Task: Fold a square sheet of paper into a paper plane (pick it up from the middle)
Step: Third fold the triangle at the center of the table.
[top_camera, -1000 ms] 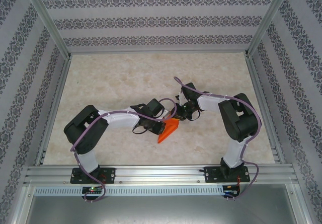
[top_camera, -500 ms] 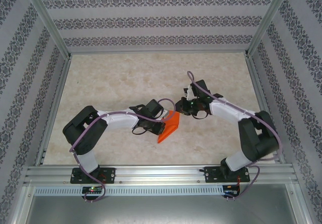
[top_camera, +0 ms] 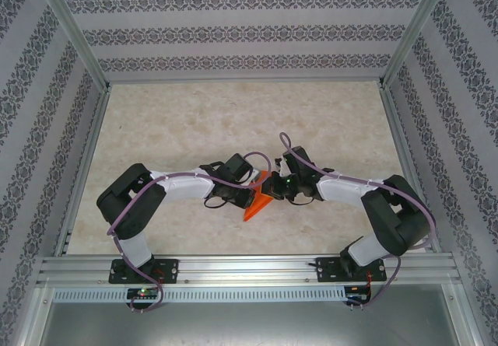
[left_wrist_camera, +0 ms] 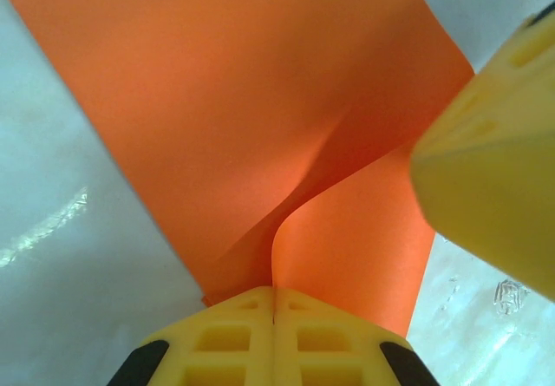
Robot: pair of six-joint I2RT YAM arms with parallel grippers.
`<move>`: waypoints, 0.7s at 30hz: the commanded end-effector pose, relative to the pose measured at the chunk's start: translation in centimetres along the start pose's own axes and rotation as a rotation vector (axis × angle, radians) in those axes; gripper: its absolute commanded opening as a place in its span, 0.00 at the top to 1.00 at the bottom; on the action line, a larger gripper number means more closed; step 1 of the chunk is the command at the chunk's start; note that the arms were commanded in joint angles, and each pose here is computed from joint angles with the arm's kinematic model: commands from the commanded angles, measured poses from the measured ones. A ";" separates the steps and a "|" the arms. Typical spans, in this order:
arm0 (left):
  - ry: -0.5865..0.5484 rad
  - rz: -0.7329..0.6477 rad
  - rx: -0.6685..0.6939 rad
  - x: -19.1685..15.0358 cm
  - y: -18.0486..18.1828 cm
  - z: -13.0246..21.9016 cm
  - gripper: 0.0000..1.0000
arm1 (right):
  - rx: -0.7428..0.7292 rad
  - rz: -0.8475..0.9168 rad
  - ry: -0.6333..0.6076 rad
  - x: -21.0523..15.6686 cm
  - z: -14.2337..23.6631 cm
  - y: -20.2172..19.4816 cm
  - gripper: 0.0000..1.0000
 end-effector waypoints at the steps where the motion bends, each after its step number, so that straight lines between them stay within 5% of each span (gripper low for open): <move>1: -0.011 0.030 0.049 -0.2 1.0 0.3 1.00 | 0.043 -0.002 -0.018 0.1 -0.5 0.4 0.92; 21: -0.007 0.035 0.059 -0.5 1.1 0.6 1.00 | -0.033 -0.027 0.039 -1.5 -2.8 -2.8 0.89</move>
Point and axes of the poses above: each hand's point on the last joint's axis, 136 mm out from that joint toward the fingers, its own z axis back along the fingers, its own y axis along the line the jaws close on, x = y × z, the point moved 7 cm from there along z, back along the fingers, and after that the axes turned 11 degrees about z, right-handed, at the moved point
